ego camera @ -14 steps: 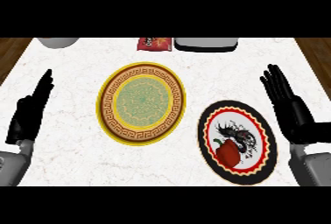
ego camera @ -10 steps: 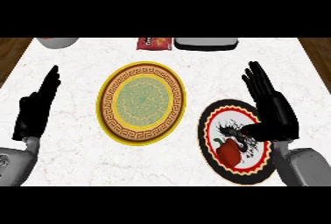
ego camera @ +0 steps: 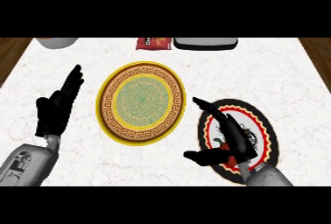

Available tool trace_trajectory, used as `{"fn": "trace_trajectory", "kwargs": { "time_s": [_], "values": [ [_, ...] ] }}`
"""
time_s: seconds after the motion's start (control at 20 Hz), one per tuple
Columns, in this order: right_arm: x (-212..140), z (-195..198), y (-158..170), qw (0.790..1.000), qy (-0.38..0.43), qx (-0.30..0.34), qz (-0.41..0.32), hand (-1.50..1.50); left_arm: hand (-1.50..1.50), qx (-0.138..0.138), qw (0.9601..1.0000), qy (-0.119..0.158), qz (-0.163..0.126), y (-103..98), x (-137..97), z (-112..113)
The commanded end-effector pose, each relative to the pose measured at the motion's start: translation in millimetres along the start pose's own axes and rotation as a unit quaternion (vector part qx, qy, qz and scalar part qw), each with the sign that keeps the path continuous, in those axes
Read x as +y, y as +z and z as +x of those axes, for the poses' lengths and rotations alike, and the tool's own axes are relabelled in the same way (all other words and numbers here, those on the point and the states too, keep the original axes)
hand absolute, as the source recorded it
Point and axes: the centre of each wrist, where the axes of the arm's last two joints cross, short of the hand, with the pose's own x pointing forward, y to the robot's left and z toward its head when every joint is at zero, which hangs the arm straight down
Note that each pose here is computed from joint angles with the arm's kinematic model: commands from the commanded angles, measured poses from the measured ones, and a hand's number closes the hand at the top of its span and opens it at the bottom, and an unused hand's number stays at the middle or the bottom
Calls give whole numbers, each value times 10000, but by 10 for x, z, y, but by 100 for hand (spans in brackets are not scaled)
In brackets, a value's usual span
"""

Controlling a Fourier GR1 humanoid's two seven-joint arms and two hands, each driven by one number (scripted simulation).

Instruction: Pick the bell pepper from the plate and place it in the plate

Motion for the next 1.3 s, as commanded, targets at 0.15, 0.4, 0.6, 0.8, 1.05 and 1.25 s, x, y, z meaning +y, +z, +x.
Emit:
{"fn": "trace_trajectory", "kwargs": {
  "time_s": [0.15, 0.4, 0.6, 0.8, 1.05, 1.25],
  "values": [
    [313, -119, 437, 9956, 915, -201, -90, -150, 0, 85, 9998, 146, -110, 38, -50, -148],
    [-108, 196, 570, 9855, 1470, -594, -600, -150, 0, -12, 9998, 166, -48, 112, -241, -62],
    [-498, 474, 496, 9699, 2399, 162, -392, -150, 0, -14, 9999, 16, -148, 25, -91, -62],
    [-732, 729, 520, 9446, 3093, 1023, 398, -150, 0, -87, 9999, 116, -35, 9, -153, -73],
    [-832, 1117, 455, 9303, 3211, 1581, 802, -150, 0, -1, 9999, 45, -118, -85, -87, 62],
    [-937, 1099, 413, 9175, 3252, 2007, 1099, -150, 0, -23, 9997, 230, -127, -18, -117, -34]
  ]
}}
